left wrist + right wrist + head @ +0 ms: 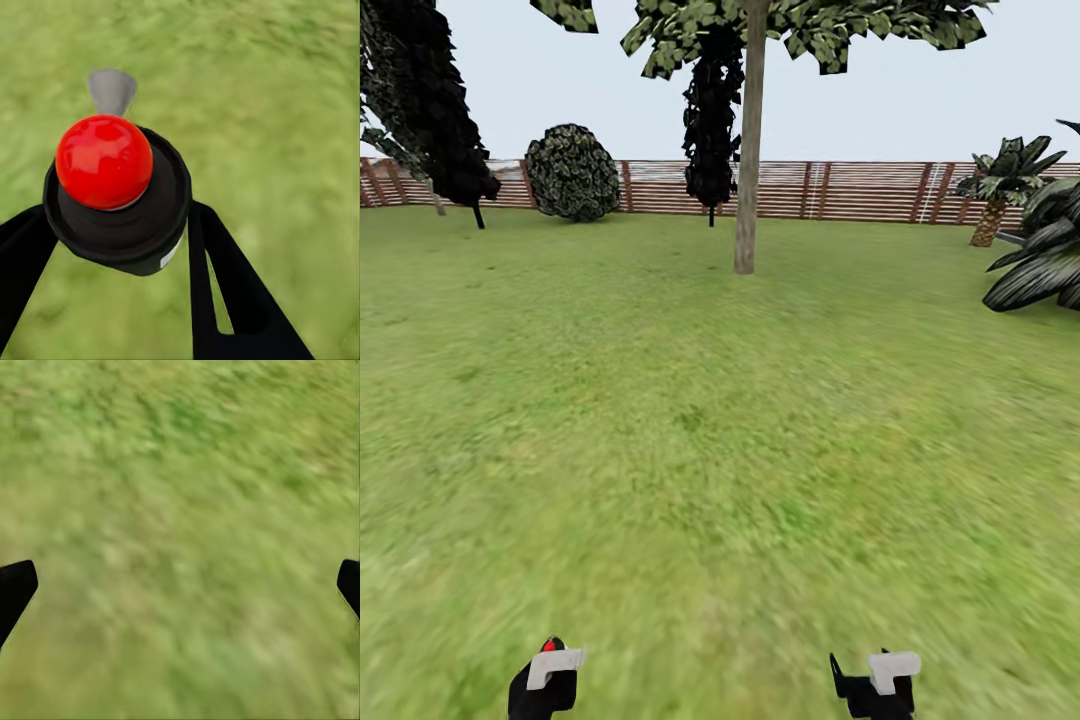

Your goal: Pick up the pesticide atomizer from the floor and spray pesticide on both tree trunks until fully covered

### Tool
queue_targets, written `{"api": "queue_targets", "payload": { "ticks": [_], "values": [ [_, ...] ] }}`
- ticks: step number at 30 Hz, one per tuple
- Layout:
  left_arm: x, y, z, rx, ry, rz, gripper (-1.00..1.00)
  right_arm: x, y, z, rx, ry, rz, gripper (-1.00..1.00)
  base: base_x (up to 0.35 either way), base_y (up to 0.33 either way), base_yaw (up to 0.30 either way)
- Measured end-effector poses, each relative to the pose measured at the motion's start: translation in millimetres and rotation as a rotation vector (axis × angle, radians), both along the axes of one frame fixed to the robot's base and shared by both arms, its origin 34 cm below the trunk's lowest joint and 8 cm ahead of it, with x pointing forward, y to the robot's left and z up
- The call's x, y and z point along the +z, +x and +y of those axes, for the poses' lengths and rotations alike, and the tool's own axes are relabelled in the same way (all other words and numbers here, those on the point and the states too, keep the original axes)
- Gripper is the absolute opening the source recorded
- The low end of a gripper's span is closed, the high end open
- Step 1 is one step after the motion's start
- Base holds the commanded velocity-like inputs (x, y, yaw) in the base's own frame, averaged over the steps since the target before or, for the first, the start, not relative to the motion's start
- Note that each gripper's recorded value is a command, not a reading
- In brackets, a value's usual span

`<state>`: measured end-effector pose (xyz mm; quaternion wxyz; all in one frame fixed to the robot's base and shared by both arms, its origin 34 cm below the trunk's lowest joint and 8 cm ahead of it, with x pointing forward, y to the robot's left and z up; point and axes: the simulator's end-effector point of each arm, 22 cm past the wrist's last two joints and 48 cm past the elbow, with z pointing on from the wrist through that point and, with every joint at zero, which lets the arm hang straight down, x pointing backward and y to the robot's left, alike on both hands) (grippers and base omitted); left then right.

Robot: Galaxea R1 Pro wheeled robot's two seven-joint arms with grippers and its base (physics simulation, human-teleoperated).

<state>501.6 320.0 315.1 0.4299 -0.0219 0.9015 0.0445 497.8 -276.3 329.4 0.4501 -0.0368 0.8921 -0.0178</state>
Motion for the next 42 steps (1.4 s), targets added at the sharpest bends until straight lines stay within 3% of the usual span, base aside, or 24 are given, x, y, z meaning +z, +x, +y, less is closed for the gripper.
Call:
{"api": "queue_targets", "payload": {
  "ticks": [42],
  "values": [
    [0.1, 0.2, 0.0, 0.000, 0.000, 0.000, -1.00, -0.1, -0.1, 0.2, 0.001, 0.001, 0.001, 1.00, 0.339, 0.000, -0.042]
  ]
}}
